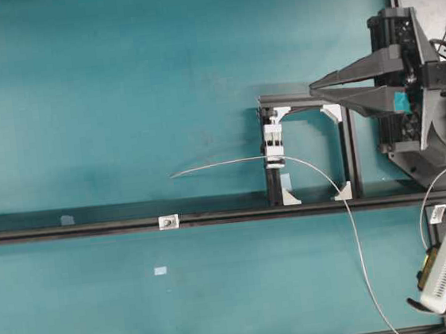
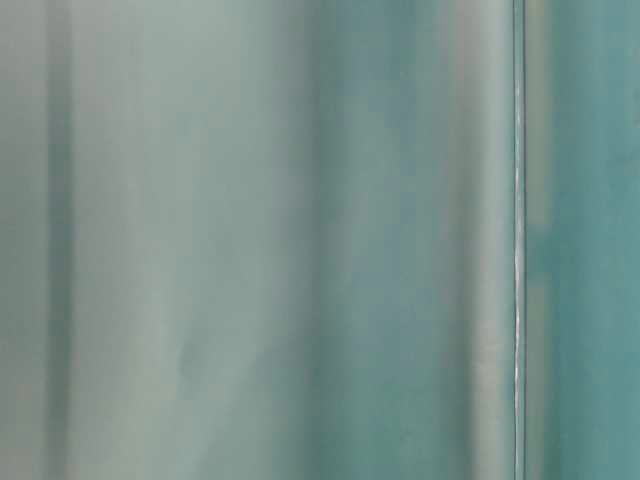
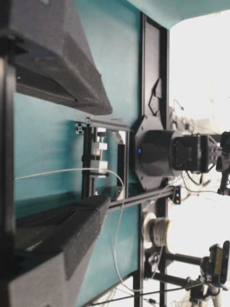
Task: Insert the wire into the hole on the right side and pull it with the left arm.
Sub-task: 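Move the right gripper left over the grey wire end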
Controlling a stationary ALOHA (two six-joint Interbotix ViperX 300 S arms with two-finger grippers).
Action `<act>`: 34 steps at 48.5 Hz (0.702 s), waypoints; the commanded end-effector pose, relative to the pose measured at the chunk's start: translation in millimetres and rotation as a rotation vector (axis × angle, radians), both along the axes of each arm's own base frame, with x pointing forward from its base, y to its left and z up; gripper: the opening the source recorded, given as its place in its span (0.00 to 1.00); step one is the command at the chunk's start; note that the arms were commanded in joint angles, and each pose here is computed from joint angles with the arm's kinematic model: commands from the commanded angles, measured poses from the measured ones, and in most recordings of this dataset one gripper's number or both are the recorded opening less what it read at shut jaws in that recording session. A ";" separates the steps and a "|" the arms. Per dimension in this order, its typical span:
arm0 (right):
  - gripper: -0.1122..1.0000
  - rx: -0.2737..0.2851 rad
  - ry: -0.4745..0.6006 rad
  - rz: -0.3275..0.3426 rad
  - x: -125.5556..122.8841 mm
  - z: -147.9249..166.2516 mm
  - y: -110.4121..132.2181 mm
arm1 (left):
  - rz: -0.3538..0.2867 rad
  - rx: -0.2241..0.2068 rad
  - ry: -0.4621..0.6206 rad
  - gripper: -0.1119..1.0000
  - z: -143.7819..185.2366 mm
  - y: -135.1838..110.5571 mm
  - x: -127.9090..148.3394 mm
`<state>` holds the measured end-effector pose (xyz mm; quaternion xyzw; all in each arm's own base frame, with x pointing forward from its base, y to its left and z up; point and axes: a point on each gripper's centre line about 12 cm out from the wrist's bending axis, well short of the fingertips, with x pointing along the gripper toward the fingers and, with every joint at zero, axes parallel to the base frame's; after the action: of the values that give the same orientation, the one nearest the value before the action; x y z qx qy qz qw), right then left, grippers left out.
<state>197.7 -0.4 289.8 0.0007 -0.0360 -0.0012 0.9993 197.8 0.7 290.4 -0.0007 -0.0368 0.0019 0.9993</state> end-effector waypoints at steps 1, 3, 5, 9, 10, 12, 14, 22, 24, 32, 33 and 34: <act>0.32 0.014 0.005 -0.007 1.2 -2.2 -1.5 | -0.001 -0.047 0.008 0.32 -7.1 -0.4 -1.6; 0.30 0.015 0.023 -0.007 1.0 -9.2 -1.6 | -0.002 -0.054 0.014 0.30 -11.0 -0.4 -3.1; 0.22 0.017 0.035 -0.008 0.6 -14.0 -1.8 | -0.005 -0.063 0.018 0.22 -14.5 -1.0 -4.3; 0.12 0.028 0.064 -0.008 0.4 -23.9 -1.8 | -0.009 -0.091 0.031 0.10 -20.4 -1.5 -5.5; 0.11 0.031 0.070 -0.007 0.5 -25.8 -1.5 | -0.011 -0.097 0.035 0.08 -21.9 -1.8 -5.5; 0.11 0.043 0.089 -0.007 1.2 -31.0 -1.6 | -0.011 -0.112 0.044 0.04 -24.7 -1.8 -5.2; 0.11 0.057 0.099 -0.008 1.9 -33.8 -1.9 | -0.011 -0.118 0.058 0.03 -28.3 -1.8 -4.3; 0.14 0.105 0.142 -0.009 7.1 -42.9 -1.9 | -0.009 -0.112 0.097 0.19 -36.6 -1.9 0.2; 0.18 0.105 0.146 -0.008 8.2 -43.7 -1.6 | -0.007 -0.110 0.106 0.26 -38.2 -1.6 1.9; 0.56 0.107 0.157 -0.010 12.2 -47.3 -2.0 | 0.002 -0.101 0.130 0.70 -45.1 -0.3 7.8; 0.62 0.108 0.154 -0.010 12.6 -46.7 -2.0 | 0.004 -0.101 0.133 0.75 -45.9 0.0 8.4; 0.69 0.107 0.156 -0.010 13.0 -47.1 -2.0 | 0.002 -0.101 0.139 0.80 -47.2 -0.3 9.1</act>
<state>206.5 -2.0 235.2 0.0530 0.0549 -0.0080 0.9971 202.6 -0.3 241.1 -0.0517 0.0360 0.0034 0.9980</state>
